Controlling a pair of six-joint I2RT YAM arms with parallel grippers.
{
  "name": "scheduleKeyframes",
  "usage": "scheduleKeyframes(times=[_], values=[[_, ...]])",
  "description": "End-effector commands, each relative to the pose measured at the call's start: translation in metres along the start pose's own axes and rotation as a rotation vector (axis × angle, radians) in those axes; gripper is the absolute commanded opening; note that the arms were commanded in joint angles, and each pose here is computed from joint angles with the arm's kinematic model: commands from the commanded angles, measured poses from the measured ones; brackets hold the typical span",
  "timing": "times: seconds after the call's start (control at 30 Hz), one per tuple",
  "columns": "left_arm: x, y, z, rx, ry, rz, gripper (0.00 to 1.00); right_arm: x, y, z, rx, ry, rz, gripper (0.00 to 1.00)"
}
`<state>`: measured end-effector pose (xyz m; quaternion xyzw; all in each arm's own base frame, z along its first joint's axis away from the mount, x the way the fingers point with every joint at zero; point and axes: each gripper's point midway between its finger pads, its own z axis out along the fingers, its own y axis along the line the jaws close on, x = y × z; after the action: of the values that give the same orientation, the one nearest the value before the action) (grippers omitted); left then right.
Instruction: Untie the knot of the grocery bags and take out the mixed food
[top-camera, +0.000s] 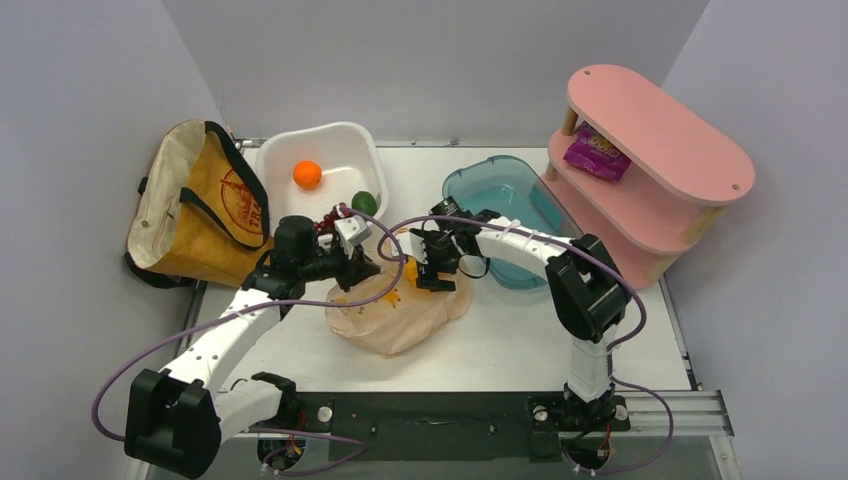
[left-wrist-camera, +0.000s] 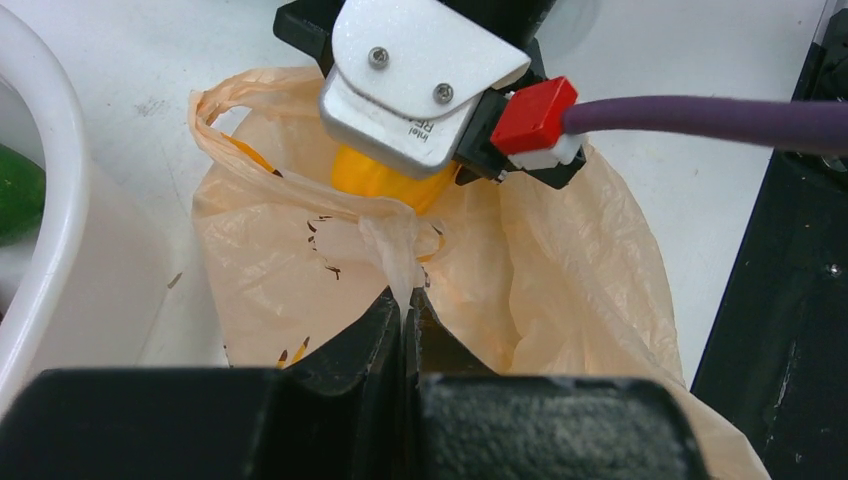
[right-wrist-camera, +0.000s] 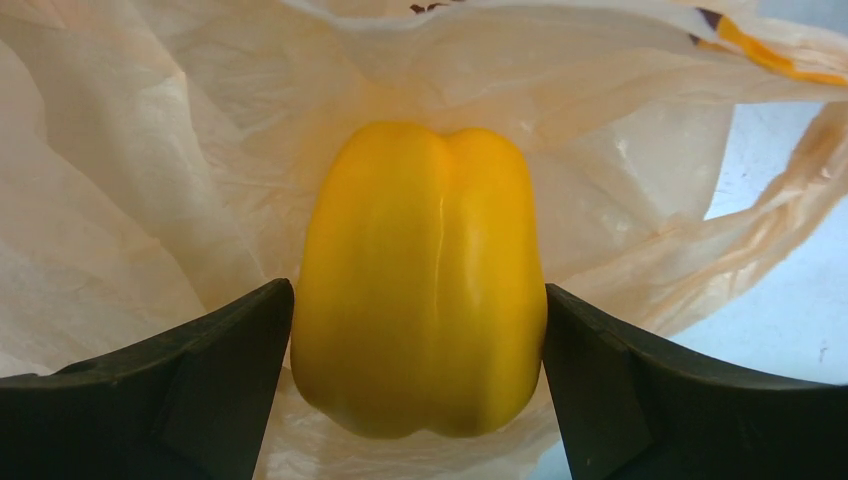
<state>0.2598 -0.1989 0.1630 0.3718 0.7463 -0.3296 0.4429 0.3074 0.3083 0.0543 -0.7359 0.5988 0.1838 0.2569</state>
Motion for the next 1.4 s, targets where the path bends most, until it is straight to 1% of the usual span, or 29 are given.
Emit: scheduleKeyframes(times=[0.0, 0.13, 0.2, 0.23, 0.27, 0.3, 0.33, 0.37, 0.4, 0.43, 0.6, 0.77, 0.9, 0.97, 1.0, 1.03, 1.07, 1.1, 1.13, 1.17, 1.23, 1.27, 1.3, 1.33, 1.37], values=[[-0.001, 0.001, -0.002, 0.005, -0.018, 0.043, 0.00, -0.014, -0.016, -0.002, 0.037, -0.010, -0.044, 0.85], [0.007, 0.003, 0.000, 0.006, -0.001, 0.034, 0.00, -0.024, -0.019, -0.002, 0.058, -0.051, -0.037, 0.84], [0.011, 0.003, 0.001, 0.006, 0.009, 0.026, 0.00, -0.034, -0.023, -0.003, 0.086, -0.084, -0.025, 0.75], [0.012, 0.003, 0.001, 0.006, 0.014, 0.022, 0.00, -0.040, -0.025, -0.005, 0.102, -0.104, -0.016, 0.63], [0.014, 0.003, 0.001, 0.005, 0.017, 0.018, 0.00, -0.044, -0.027, -0.006, 0.107, -0.120, -0.016, 0.56], [0.014, 0.003, 0.001, 0.004, 0.019, 0.016, 0.00, -0.047, -0.026, -0.008, 0.110, -0.133, -0.004, 0.42], [0.015, 0.003, 0.000, -0.002, 0.020, 0.013, 0.00, -0.049, -0.027, -0.010, 0.115, -0.142, 0.000, 0.35], [0.015, 0.004, 0.000, -0.005, 0.019, 0.009, 0.00, -0.054, -0.026, -0.015, 0.121, -0.158, 0.007, 0.24], [0.014, 0.005, -0.001, -0.014, 0.017, 0.008, 0.00, -0.055, -0.026, -0.017, 0.126, -0.166, 0.011, 0.20], [0.014, 0.006, -0.001, -0.020, 0.015, 0.003, 0.00, -0.061, -0.025, -0.025, 0.134, -0.186, 0.015, 0.13], [0.015, 0.016, -0.007, -0.063, 0.006, -0.040, 0.00, -0.077, -0.020, -0.054, 0.167, -0.273, 0.058, 0.01], [0.019, 0.022, -0.010, -0.092, 0.008, -0.063, 0.00, -0.091, -0.021, -0.080, 0.188, -0.364, 0.143, 0.00], [0.018, 0.031, -0.010, -0.133, 0.008, -0.073, 0.00, -0.105, -0.028, -0.109, 0.222, -0.465, 0.239, 0.00], [0.018, 0.035, -0.009, -0.148, 0.012, -0.080, 0.00, -0.116, -0.033, -0.130, 0.239, -0.545, 0.349, 0.00], [0.019, 0.036, -0.009, -0.153, 0.015, -0.083, 0.00, -0.123, -0.035, -0.142, 0.255, -0.583, 0.374, 0.00], [0.019, 0.039, -0.008, -0.162, 0.019, -0.086, 0.00, -0.128, -0.043, -0.155, 0.276, -0.640, 0.440, 0.00], [0.020, 0.040, -0.008, -0.167, 0.024, -0.092, 0.00, -0.134, -0.047, -0.170, 0.299, -0.681, 0.469, 0.00], [0.017, 0.041, -0.007, -0.165, 0.021, -0.093, 0.00, -0.142, -0.058, -0.187, 0.325, -0.758, 0.537, 0.00], [0.017, 0.039, -0.005, -0.154, 0.024, -0.103, 0.00, -0.145, -0.063, -0.201, 0.361, -0.793, 0.564, 0.00], [0.009, 0.037, -0.005, -0.136, 0.012, -0.105, 0.00, -0.143, -0.071, -0.213, 0.390, -0.826, 0.614, 0.00], [-0.008, 0.030, -0.001, -0.102, -0.017, -0.132, 0.00, -0.124, -0.086, -0.229, 0.488, -0.826, 0.679, 0.00], [-0.021, 0.025, 0.002, -0.084, -0.037, -0.149, 0.00, -0.110, -0.094, -0.233, 0.548, -0.805, 0.713, 0.00], [-0.030, 0.025, 0.004, -0.087, -0.052, -0.141, 0.00, -0.081, -0.104, -0.236, 0.633, -0.756, 0.770, 0.00], [-0.046, 0.021, 0.007, -0.098, -0.071, -0.162, 0.00, -0.056, -0.110, -0.240, 0.690, -0.716, 0.815, 0.00], [-0.052, 0.022, 0.009, -0.117, -0.077, -0.171, 0.00, -0.031, -0.112, -0.240, 0.745, -0.654, 0.862, 0.00]])
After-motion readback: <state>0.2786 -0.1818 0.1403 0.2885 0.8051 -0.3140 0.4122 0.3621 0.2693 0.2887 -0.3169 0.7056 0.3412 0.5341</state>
